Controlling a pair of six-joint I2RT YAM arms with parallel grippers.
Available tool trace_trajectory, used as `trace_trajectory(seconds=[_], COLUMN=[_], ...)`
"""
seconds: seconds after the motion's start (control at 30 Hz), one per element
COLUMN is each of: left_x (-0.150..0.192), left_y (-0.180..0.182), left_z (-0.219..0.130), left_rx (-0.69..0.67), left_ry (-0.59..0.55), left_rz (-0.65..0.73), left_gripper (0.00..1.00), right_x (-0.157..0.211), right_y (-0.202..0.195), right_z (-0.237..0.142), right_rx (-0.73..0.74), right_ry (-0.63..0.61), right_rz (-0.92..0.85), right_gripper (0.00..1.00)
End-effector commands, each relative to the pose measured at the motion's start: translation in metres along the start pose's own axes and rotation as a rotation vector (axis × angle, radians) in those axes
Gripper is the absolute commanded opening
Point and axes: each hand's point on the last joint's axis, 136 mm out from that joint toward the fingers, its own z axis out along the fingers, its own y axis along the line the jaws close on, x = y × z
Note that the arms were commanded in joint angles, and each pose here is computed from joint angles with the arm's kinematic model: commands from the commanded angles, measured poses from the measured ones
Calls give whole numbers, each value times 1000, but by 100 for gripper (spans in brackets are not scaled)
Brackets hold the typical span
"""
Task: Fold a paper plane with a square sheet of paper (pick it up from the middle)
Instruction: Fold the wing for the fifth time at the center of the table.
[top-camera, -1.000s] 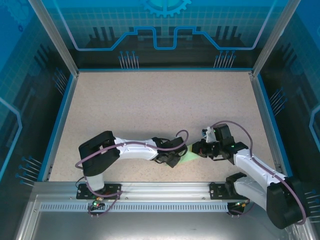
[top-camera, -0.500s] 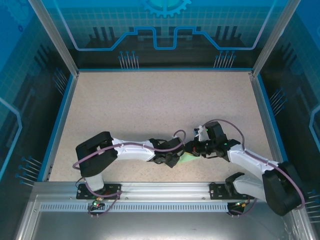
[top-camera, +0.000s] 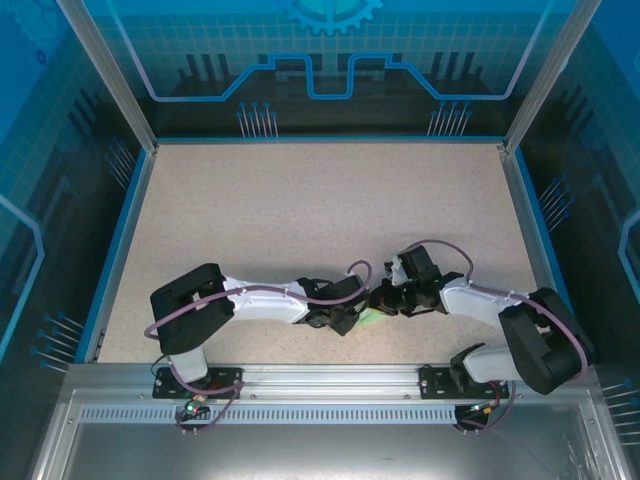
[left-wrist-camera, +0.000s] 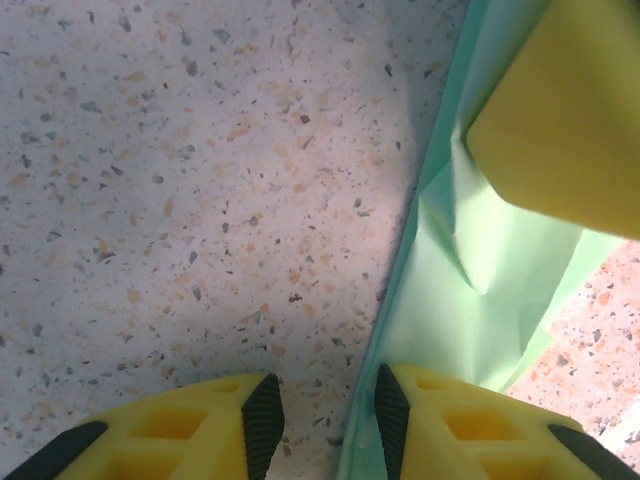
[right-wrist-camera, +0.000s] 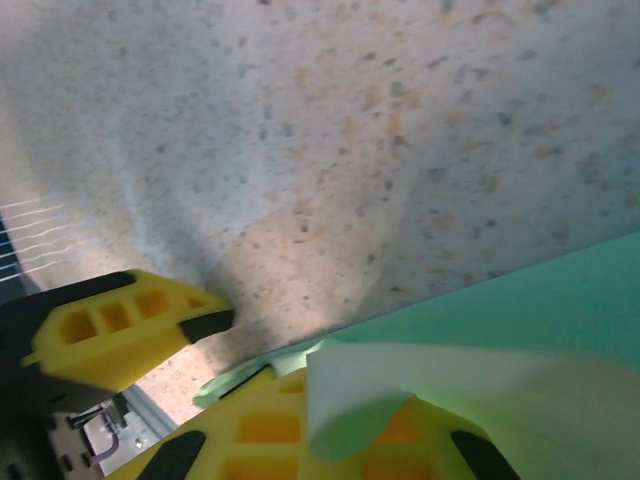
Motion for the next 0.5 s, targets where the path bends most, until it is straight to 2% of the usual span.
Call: trace_trajectory(seconds=[0.0,0.47], left_x=[62,58], left_y=[-7,-10], left_z=[44,41], left_rx=[64,71], left_ry=[185,181], left_rz=[61,64], left_gripper=[37,37], right_x=[-4,22], right_y=[-11,-40], right_z=[1,-3], right_rx=[85,183], right_ry=[-18,49], right_rz=[-35,-17], right_gripper=[5,5])
